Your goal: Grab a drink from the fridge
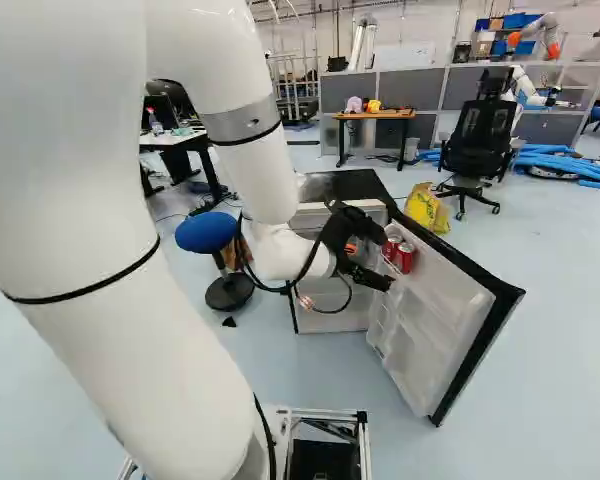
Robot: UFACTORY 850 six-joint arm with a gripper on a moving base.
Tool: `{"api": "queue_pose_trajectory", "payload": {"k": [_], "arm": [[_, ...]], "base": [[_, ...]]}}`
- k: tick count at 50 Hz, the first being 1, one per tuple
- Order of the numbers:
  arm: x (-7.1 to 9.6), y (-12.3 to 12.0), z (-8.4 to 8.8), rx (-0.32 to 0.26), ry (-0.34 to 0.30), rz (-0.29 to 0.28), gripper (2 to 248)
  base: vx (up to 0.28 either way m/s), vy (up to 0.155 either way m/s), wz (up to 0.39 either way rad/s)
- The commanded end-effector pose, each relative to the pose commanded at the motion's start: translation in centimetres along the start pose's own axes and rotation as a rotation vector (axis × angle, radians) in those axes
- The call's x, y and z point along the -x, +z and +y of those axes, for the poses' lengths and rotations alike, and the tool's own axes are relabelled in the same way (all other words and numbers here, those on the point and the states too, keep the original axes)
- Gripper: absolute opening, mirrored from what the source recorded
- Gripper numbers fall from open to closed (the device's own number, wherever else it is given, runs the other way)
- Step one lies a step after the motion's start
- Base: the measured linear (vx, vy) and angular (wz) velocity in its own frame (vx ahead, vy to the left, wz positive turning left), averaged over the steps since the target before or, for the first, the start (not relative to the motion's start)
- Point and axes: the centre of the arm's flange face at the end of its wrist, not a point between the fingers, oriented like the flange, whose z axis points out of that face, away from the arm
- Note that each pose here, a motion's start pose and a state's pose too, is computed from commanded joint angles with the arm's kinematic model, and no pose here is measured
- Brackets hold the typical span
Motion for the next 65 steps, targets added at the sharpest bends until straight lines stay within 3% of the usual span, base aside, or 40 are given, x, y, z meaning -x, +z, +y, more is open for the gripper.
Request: {"api": "queue_pose_trajectory", "payload": {"k": [31, 65], "arm": [[-1.2, 2.5, -0.8, 0.007, 0.009, -0.019, 247], [-2.9, 5.1, -0.3, 0.039, 0.035, -0.008, 247]], "base": [[0.0, 0.0, 0.0], [0.0, 0.0, 0.0]]}}
